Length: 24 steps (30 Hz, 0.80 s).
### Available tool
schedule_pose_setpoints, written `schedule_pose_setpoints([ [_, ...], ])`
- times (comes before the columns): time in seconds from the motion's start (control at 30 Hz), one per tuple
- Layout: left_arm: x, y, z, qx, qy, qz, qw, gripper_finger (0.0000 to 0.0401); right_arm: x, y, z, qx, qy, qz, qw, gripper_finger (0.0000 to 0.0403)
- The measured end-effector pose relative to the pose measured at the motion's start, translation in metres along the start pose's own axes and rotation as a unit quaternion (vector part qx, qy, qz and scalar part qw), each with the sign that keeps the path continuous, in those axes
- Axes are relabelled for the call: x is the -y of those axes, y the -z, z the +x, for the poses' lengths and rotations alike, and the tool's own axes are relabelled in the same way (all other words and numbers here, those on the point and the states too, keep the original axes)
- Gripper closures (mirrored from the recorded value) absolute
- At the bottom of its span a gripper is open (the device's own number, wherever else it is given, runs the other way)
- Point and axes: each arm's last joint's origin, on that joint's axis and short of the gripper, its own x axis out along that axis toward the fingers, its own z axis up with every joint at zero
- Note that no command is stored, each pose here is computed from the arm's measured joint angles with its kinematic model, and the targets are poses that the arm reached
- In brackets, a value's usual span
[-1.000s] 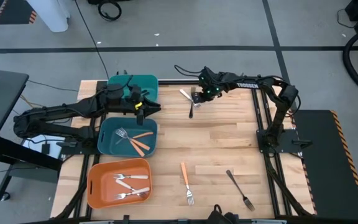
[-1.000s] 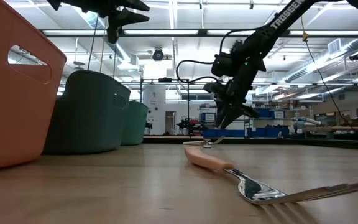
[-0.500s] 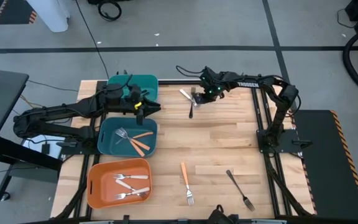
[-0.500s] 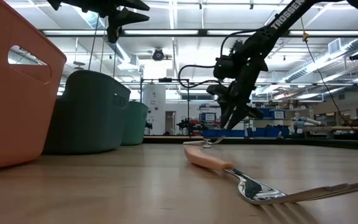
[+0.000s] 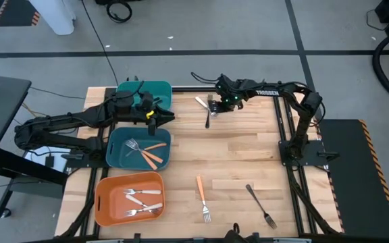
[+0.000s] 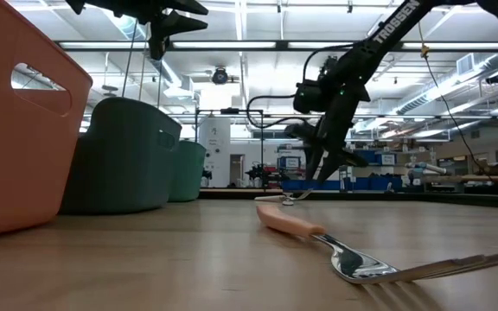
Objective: Sort silverware by color (type)
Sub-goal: Put the white fork into the orange bin
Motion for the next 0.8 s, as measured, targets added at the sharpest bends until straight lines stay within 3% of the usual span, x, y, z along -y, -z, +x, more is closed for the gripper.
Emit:
schedule_pose_setpoints([
  [0.8, 0.0, 0.0, 0.0, 0.0, 0.0, 0.013, 1.0, 0.0289, -0.002, -0.001, 0.019, -0.001, -0.004, 0.026, 1.0, 0.0298],
])
